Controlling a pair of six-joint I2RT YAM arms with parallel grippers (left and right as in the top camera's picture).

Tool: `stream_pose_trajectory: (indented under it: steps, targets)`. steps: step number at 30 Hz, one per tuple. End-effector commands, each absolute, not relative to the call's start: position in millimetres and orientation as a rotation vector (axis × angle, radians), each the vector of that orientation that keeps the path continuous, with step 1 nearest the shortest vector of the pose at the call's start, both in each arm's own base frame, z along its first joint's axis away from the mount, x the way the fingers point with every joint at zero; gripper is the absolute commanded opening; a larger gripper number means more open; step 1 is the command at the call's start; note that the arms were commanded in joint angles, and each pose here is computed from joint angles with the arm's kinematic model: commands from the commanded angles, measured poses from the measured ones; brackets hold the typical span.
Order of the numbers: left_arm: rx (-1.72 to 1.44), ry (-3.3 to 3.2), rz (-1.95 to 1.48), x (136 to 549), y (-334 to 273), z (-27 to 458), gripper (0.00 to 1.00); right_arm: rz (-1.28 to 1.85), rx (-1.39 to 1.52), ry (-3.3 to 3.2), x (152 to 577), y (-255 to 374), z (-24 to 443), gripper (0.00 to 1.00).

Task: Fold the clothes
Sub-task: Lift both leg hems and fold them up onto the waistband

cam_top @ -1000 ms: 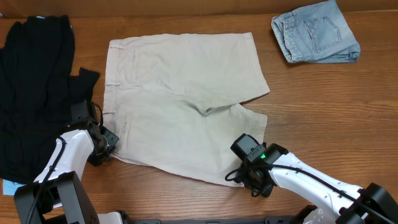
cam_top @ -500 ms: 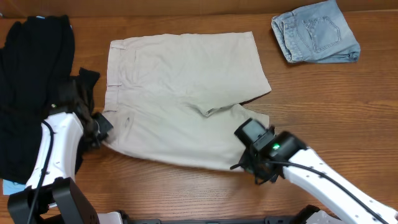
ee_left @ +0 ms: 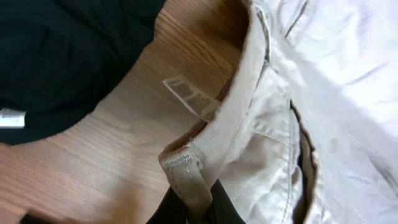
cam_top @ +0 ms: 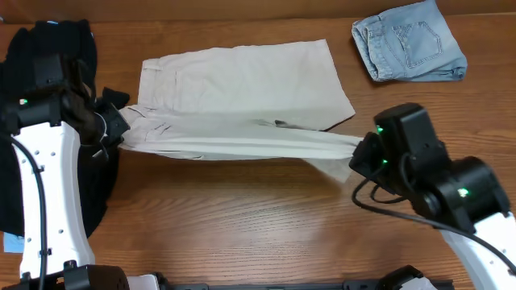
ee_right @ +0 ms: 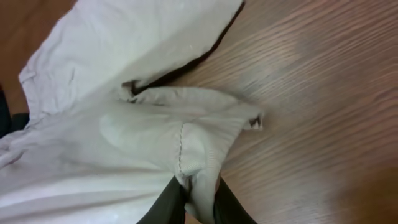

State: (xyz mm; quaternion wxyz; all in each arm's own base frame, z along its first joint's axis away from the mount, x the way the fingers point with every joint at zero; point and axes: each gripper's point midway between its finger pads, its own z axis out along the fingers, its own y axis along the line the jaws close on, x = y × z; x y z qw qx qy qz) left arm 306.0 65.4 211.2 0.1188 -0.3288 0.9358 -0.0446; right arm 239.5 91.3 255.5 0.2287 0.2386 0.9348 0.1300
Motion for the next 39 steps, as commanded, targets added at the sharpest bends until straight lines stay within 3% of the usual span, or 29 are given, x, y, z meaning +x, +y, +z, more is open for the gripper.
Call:
stream_pose_trajectory:
  steps: [1, 7, 12, 18, 30, 39]
  targets:
    - [-0.939, 2.662, 0.038, 299, 91, 241, 0.04, 0.255, 0.657, 2.450, 231, 58, 286, 0.13]
    - [-0.950, 2.643, 0.132, 274, 96, 257, 0.04, 0.275, 0.665, 2.434, 205, 48, 295, 0.14]
    - [-0.946, 2.622, 0.134, 275, 97, 260, 0.04, 0.235, 0.637, 2.432, 214, 47, 293, 0.14]
    - [-0.955, 2.627, 0.133, 286, 100, 240, 0.04, 0.172, 0.511, 2.453, 266, 65, 281, 0.14]
    - [-1.023, 2.494, 0.078, 327, 109, 145, 0.04, 0.023, 0.461, 2.489, 392, 74, 200, 0.12]
    - [-0.975, 2.205, -0.009, 383, 118, 154, 0.04, 0.066, 0.368, 2.364, 458, 90, 184, 0.12]
